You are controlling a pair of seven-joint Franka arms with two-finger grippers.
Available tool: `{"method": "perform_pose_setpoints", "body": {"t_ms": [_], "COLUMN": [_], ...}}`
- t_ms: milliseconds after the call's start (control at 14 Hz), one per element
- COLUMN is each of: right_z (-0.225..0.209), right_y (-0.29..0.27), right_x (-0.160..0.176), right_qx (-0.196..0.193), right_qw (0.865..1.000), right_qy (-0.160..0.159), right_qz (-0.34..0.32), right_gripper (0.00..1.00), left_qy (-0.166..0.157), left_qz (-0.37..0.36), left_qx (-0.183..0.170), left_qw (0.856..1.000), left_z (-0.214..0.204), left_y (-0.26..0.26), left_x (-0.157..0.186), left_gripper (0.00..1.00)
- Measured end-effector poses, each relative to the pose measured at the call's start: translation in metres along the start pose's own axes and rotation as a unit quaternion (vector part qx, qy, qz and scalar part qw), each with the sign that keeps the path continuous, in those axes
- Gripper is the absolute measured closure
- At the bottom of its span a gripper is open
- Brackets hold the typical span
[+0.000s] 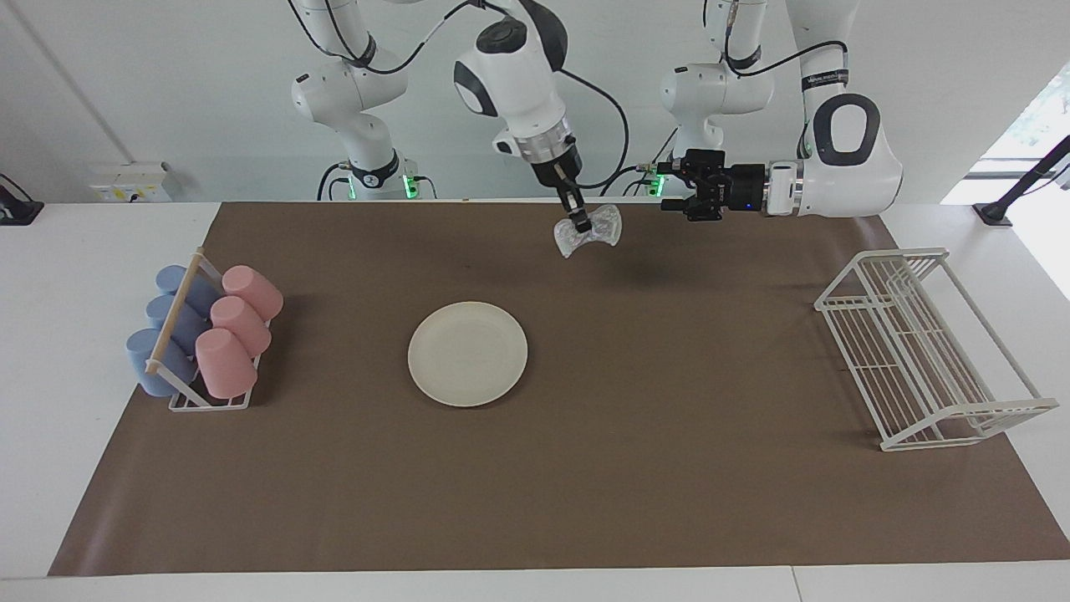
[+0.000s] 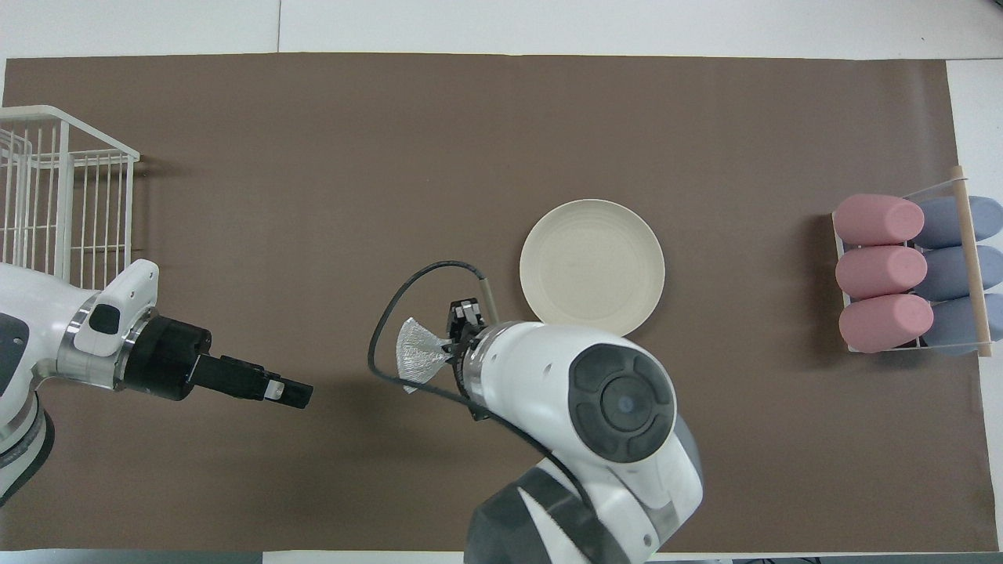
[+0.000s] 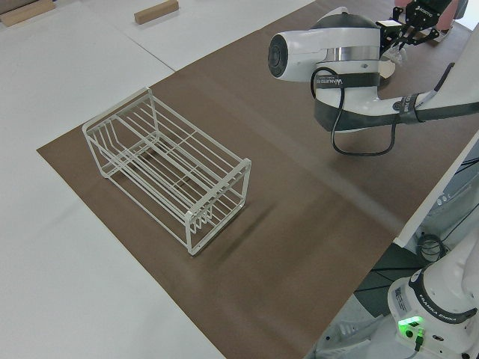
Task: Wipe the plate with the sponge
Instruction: 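Rub the sponge over the cream plate with the right gripper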
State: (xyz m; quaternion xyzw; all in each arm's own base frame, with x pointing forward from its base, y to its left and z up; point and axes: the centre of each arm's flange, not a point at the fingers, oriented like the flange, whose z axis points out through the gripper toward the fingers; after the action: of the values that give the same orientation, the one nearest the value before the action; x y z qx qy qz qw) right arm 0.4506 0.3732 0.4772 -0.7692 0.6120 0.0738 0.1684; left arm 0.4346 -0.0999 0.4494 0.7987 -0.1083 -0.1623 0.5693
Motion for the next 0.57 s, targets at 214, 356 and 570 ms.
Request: {"method": "perform_pose_setpoints", "body": {"t_ms": [214, 356, 570], "right_z": [0.029, 0.059, 0.091], "right_y": [-0.027, -0.018, 0.008], "right_x": [0.094, 0.121, 0.139], "right_qx": [-0.011, -0.005, -0.014], "right_qw": [0.997, 0.995, 0.993], "right_qy": [0.022, 0.03, 0.041], "right_qz": [-0.073, -0.095, -0.106], "right_gripper": [0.92, 0.92, 0.92], "left_qy": [-0.011, -0.005, 0.033], "left_qz": [-0.011, -0.021, -0.052], "left_qx": [0.056, 0.098, 0.148], "left_qw": [0.998, 0.995, 0.987], "left_z": [-0.008, -0.028, -0.072], "left_y": [-0.008, -0.01, -0.003], "left_x": [-0.002, -0.005, -0.006], "left_gripper": [0.0, 0.0, 0.0]}}
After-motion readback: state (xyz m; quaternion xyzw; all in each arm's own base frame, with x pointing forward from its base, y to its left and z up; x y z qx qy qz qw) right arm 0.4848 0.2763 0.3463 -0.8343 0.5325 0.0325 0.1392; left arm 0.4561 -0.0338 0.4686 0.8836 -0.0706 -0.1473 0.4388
